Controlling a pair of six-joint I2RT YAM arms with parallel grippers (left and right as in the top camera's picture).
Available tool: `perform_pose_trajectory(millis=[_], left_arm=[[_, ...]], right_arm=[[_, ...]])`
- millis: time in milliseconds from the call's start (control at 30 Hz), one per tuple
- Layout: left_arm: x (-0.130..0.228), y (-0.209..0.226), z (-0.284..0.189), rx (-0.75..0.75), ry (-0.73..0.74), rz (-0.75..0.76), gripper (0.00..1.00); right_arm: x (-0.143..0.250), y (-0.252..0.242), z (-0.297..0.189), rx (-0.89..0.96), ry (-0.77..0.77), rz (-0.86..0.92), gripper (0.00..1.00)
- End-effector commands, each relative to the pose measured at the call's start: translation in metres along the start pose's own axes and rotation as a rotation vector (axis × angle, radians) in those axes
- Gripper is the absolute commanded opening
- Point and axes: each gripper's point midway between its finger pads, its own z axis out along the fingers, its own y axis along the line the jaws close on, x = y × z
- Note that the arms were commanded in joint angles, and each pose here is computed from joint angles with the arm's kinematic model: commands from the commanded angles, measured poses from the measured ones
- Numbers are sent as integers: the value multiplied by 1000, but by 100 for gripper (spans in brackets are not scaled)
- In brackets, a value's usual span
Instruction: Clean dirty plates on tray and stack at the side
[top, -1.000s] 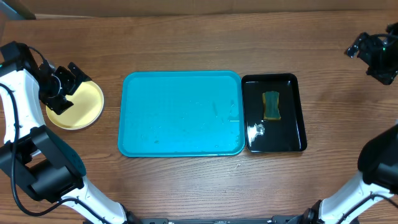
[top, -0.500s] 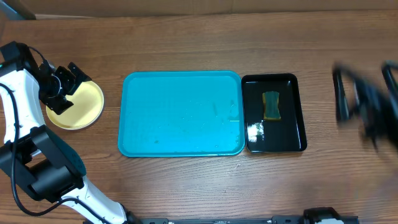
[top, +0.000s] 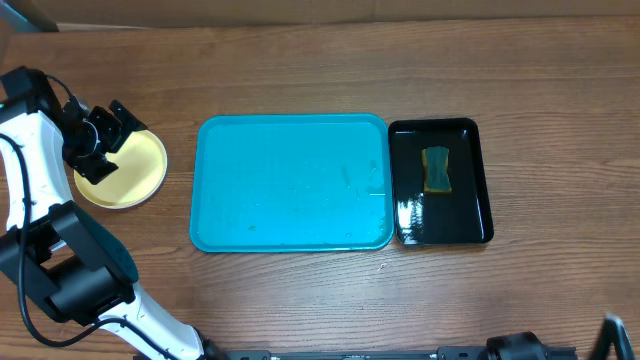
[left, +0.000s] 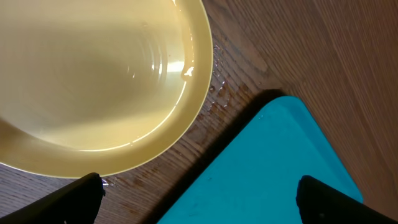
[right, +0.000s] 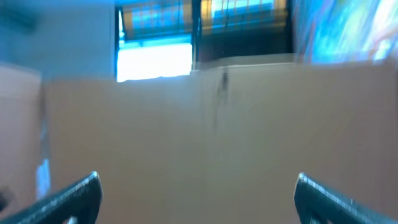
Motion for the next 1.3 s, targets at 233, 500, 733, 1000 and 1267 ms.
perform_pose_trajectory(millis=[233, 500, 733, 1000, 1267], left_arm=[[1, -2, 0, 9, 4, -12, 100], [1, -2, 0, 9, 4, -13, 100], [1, -2, 0, 9, 4, -12, 100], [1, -2, 0, 9, 4, -12, 100], [1, -2, 0, 9, 4, -12, 100]], right_arm=[[167, -15, 48, 12, -82, -130, 100], [277, -25, 44, 17, 140, -81, 100], [340, -30, 31, 28, 306, -63, 100], [383, -33, 12, 42, 496, -33, 100], [382, -33, 13, 43, 496, -34, 100]])
